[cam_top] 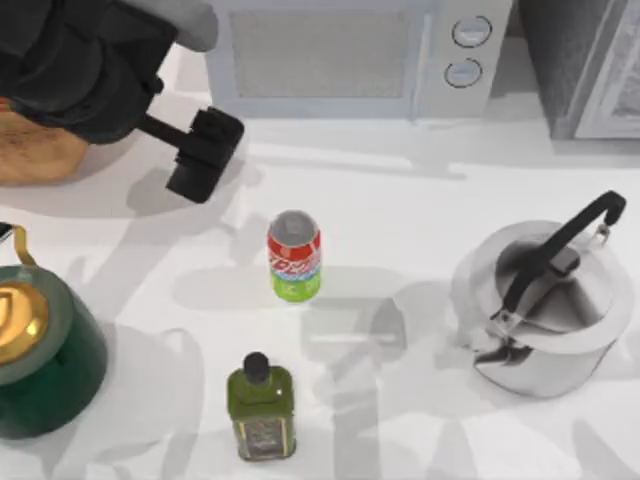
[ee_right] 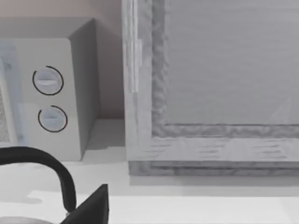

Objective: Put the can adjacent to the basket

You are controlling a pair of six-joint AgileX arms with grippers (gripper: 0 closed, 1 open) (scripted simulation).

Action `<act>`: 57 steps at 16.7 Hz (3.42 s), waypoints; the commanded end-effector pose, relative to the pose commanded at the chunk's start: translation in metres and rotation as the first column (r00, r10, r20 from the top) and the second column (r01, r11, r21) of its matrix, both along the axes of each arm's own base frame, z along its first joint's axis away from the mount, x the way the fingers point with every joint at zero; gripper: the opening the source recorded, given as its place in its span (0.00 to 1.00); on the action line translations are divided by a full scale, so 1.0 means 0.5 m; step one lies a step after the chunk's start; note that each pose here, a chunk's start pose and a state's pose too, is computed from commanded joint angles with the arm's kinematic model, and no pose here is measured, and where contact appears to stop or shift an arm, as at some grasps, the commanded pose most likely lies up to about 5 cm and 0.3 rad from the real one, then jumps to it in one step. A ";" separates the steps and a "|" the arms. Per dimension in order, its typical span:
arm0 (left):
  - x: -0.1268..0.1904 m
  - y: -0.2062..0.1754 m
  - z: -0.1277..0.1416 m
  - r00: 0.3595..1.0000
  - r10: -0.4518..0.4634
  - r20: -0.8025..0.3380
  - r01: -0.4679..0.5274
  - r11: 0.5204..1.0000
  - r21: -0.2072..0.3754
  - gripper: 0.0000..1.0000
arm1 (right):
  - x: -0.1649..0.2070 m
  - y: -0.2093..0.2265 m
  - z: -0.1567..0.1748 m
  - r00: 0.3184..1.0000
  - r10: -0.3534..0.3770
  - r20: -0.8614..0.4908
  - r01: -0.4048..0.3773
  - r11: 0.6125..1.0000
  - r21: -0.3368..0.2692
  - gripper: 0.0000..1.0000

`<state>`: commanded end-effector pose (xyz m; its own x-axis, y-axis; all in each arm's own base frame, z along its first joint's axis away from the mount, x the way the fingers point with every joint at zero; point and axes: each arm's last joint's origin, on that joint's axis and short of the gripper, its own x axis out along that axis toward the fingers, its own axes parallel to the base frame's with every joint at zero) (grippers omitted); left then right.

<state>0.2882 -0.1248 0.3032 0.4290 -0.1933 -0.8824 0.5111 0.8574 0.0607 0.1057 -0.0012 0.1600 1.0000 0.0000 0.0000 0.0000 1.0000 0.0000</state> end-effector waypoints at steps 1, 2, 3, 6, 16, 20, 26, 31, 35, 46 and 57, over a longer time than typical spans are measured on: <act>0.026 -0.027 -0.009 0.998 -0.029 -0.054 0.030 0.999 0.027 1.00 | 0.000 0.000 0.000 1.000 0.000 0.000 0.000 1.000 0.000 1.00; 0.049 -0.055 -0.021 0.993 -0.055 -0.105 0.061 0.997 0.052 1.00 | 0.000 0.000 0.000 1.000 0.000 0.000 0.000 1.000 0.000 1.00; 0.069 -0.081 -0.035 0.985 -0.079 -0.154 0.091 0.993 0.075 1.00 | 0.000 0.000 0.000 1.000 0.000 0.000 0.000 1.000 0.000 1.00; 0.116 -0.155 -0.084 0.951 -0.133 -0.280 0.176 0.976 0.132 1.00 | 0.000 0.000 0.000 1.000 0.000 0.000 0.000 1.000 0.000 1.00; 0.154 -0.248 -0.166 0.884 -0.183 -0.431 0.288 0.938 0.193 1.00 | 0.000 0.000 0.000 1.000 0.000 0.000 0.000 1.000 0.000 1.00; 0.156 -0.246 -0.176 0.884 -0.181 -0.431 0.286 0.939 0.193 1.00 | 0.000 0.000 0.000 1.000 0.000 0.000 0.000 1.000 0.000 1.00; 0.155 -0.248 -0.271 0.884 -0.183 -0.429 0.288 0.938 0.192 1.00 | 0.000 0.000 0.000 1.000 0.000 0.000 0.000 1.000 0.000 1.00; 0.154 -0.248 -0.286 0.884 -0.183 -0.431 0.288 0.938 0.193 1.00 | 0.000 0.000 0.000 1.000 0.000 0.000 0.000 1.000 0.000 1.00; 0.154 -0.248 -0.286 0.884 -0.183 -0.431 0.288 0.938 0.193 0.70 | 0.000 0.000 0.000 1.000 0.000 0.000 0.000 1.000 0.000 1.00; 0.154 -0.248 -0.286 0.884 -0.183 -0.431 0.288 0.938 0.193 0.00 | 0.000 0.000 0.000 1.000 0.000 0.000 0.000 1.000 0.000 1.00; 0.165 -0.193 -0.261 0.882 -0.160 -0.443 0.260 0.950 0.175 0.00 | 0.000 0.000 0.000 1.000 0.000 0.000 0.000 1.000 0.000 1.00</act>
